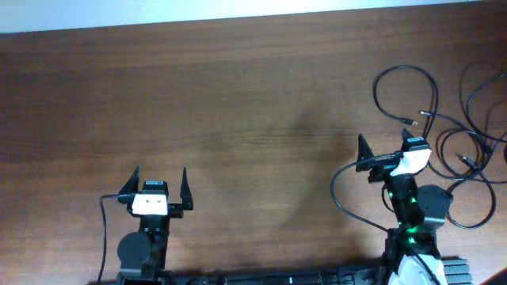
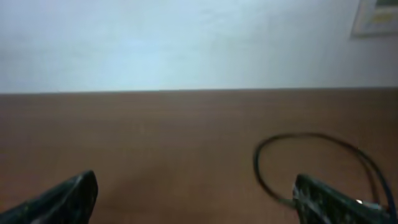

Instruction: Untangle cables

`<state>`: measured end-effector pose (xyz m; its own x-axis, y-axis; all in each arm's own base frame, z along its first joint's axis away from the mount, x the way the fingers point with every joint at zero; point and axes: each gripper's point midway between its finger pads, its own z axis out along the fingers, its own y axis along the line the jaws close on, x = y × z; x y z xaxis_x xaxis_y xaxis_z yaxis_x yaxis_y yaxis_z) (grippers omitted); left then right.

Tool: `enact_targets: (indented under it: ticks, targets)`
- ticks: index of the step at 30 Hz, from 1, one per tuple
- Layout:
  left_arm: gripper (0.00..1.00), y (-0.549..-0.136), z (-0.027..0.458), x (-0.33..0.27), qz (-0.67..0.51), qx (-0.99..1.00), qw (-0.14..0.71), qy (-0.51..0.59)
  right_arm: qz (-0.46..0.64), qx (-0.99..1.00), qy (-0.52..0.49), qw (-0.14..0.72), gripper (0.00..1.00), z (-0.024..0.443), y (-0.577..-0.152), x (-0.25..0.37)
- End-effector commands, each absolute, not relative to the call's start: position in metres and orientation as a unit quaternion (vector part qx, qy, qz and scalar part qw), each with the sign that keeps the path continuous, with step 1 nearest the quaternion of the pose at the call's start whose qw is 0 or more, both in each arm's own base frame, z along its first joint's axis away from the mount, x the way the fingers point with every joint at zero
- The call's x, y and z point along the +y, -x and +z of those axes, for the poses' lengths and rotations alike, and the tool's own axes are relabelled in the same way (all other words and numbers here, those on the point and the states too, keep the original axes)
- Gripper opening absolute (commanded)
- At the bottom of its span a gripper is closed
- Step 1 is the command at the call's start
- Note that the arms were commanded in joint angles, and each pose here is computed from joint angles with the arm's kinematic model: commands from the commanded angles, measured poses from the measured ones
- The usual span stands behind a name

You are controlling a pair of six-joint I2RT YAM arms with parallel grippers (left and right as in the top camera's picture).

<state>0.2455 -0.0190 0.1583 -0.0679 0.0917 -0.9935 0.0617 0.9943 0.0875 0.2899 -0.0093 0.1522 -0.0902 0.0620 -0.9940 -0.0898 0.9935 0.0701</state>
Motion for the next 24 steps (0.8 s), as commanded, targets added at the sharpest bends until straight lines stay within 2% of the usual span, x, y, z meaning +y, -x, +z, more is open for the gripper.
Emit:
enact_targets:
  ticks: [1, 13, 24]
  targets:
    - [0.99, -0.245, 0.158, -0.017, 0.019, 0.731, 0.681, -0.051, 0.045, 0.737, 0.008, 0.674, 0.99, 0.153, -0.282, -0.01]
    - [0.99, -0.245, 0.158, -0.017, 0.019, 0.731, 0.681, -0.051, 0.031, 0.736, 0.0, 0.677, 0.99, 0.155, -0.246, -0.001]
    - [0.99, -0.245, 0.158, -0.017, 0.019, 0.731, 0.681, -0.051, 0.029, 0.728, 0.001, 0.685, 0.99, 0.16, -0.246, -0.002]
